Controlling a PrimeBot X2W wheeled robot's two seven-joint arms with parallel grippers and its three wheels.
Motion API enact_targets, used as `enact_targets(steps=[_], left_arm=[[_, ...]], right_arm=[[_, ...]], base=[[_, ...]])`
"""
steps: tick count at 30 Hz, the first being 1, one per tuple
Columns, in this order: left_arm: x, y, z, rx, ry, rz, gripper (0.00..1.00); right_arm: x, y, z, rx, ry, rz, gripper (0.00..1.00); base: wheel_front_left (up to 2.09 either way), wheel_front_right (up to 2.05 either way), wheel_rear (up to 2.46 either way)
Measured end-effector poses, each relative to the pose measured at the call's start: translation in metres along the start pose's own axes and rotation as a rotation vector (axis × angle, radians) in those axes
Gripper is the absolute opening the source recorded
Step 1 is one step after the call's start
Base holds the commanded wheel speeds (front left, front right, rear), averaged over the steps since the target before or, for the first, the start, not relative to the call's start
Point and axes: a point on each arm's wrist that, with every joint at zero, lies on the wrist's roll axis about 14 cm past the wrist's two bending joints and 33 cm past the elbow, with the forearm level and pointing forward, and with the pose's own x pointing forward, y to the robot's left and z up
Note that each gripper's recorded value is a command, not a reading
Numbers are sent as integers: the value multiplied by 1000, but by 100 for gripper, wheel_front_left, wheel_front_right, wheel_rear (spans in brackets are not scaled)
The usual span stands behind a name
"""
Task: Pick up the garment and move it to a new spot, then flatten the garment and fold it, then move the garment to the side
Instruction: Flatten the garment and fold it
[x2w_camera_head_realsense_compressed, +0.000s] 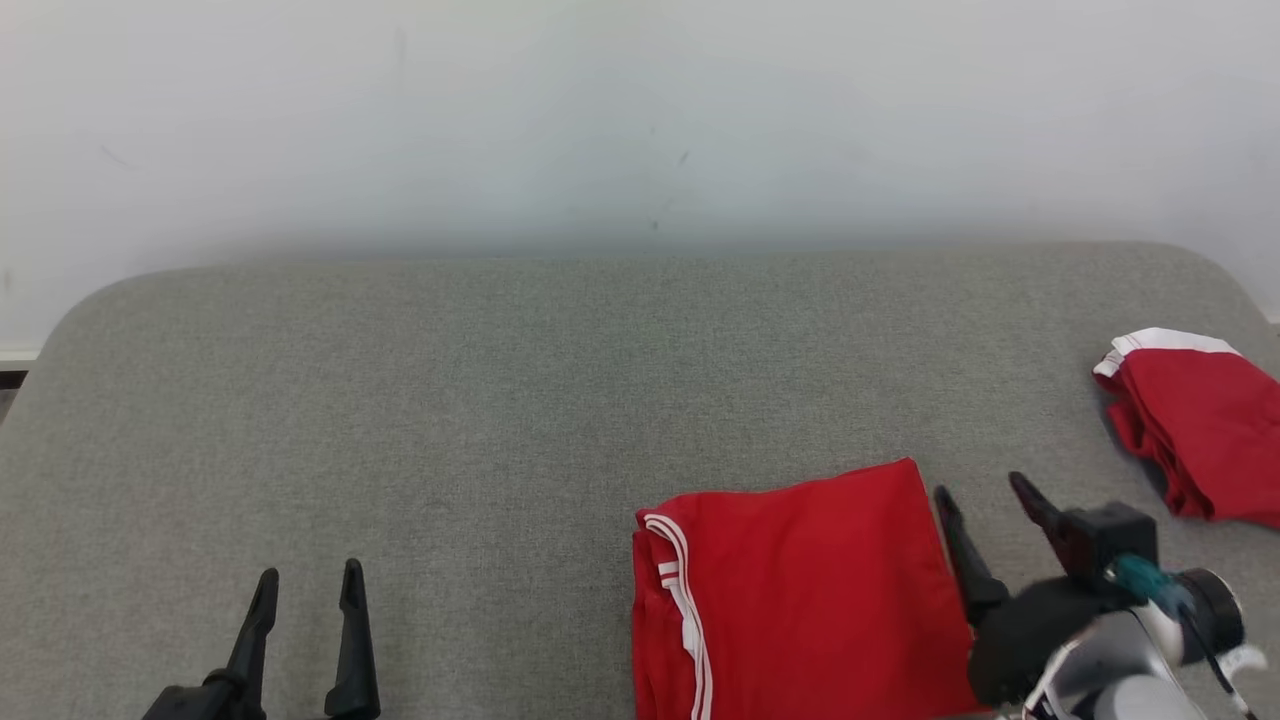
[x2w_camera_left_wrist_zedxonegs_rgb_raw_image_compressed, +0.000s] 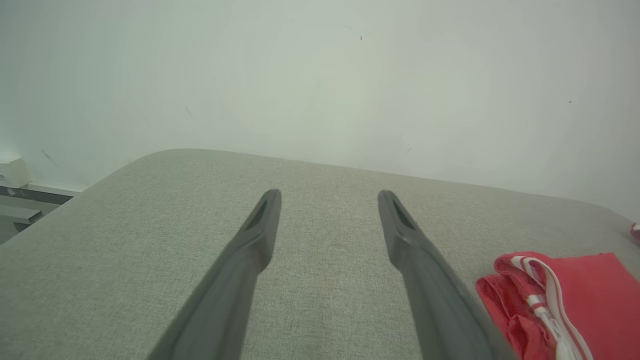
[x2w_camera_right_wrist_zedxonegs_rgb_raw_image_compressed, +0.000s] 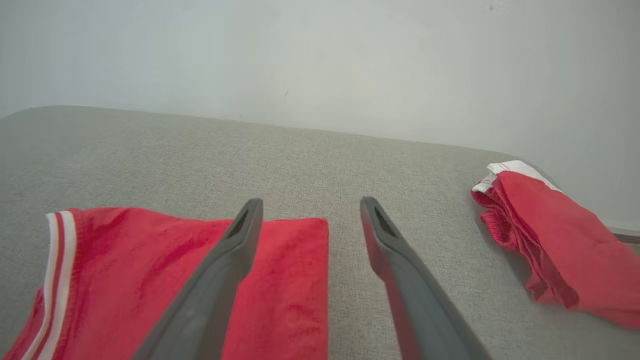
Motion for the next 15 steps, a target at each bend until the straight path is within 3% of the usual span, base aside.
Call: enact_targets(steps=[15], left_arm=[[-8, 2, -4, 9, 14, 5, 100]], right_arm=[[-47, -14, -17, 8, -184, -117, 100]], base=[[0, 0, 0]])
